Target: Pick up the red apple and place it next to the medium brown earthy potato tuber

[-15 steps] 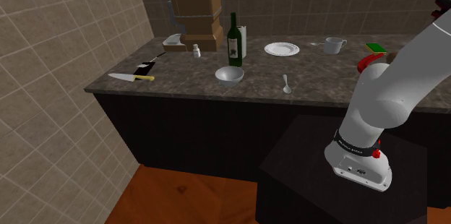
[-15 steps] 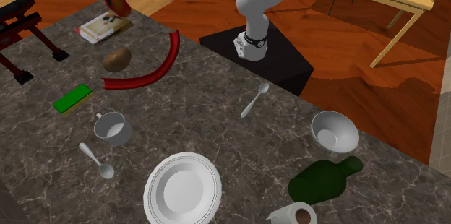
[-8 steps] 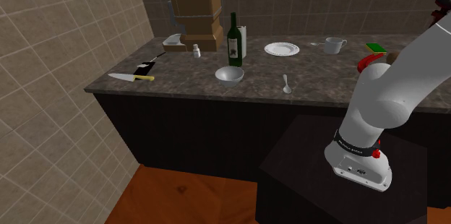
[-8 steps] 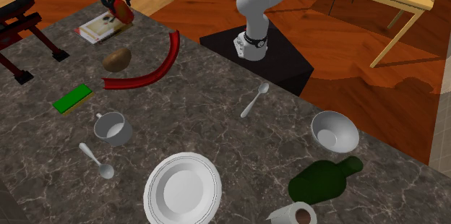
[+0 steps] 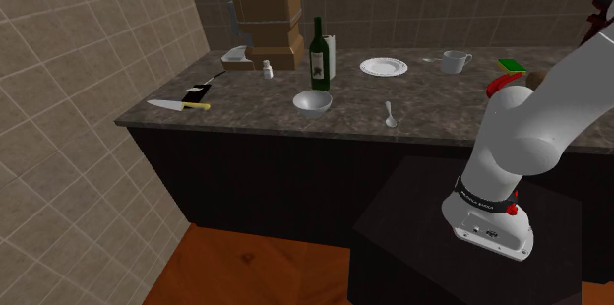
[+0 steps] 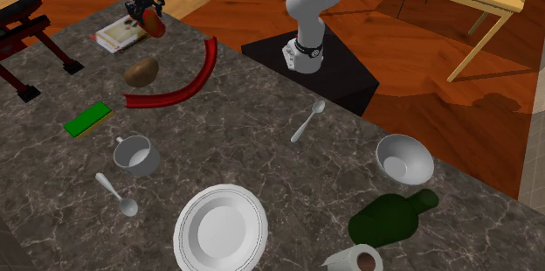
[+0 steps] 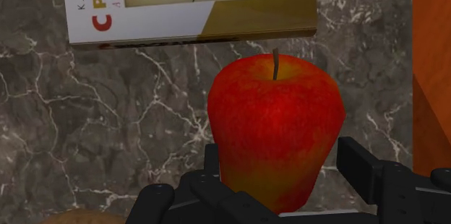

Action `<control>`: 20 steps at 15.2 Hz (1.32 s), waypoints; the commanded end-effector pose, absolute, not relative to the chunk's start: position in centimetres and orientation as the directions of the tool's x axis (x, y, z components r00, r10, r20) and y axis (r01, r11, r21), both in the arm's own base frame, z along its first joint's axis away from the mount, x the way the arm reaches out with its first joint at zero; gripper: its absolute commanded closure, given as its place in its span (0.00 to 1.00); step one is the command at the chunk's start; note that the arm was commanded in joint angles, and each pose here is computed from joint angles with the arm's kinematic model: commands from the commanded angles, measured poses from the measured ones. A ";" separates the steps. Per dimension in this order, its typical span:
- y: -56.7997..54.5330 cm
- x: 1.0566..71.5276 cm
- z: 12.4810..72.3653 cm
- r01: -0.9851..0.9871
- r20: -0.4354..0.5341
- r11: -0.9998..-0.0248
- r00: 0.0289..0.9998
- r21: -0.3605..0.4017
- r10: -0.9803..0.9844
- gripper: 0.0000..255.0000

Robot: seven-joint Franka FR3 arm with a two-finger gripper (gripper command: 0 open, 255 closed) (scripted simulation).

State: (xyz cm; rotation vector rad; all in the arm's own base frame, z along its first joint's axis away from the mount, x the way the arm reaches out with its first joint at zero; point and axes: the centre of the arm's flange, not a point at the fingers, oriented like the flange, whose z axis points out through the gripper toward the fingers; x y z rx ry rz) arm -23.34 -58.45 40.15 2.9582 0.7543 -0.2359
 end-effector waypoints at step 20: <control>-58.4 -23.3 35.1 0.482 -0.169 -0.875 0.867 0.039 0.469 0.00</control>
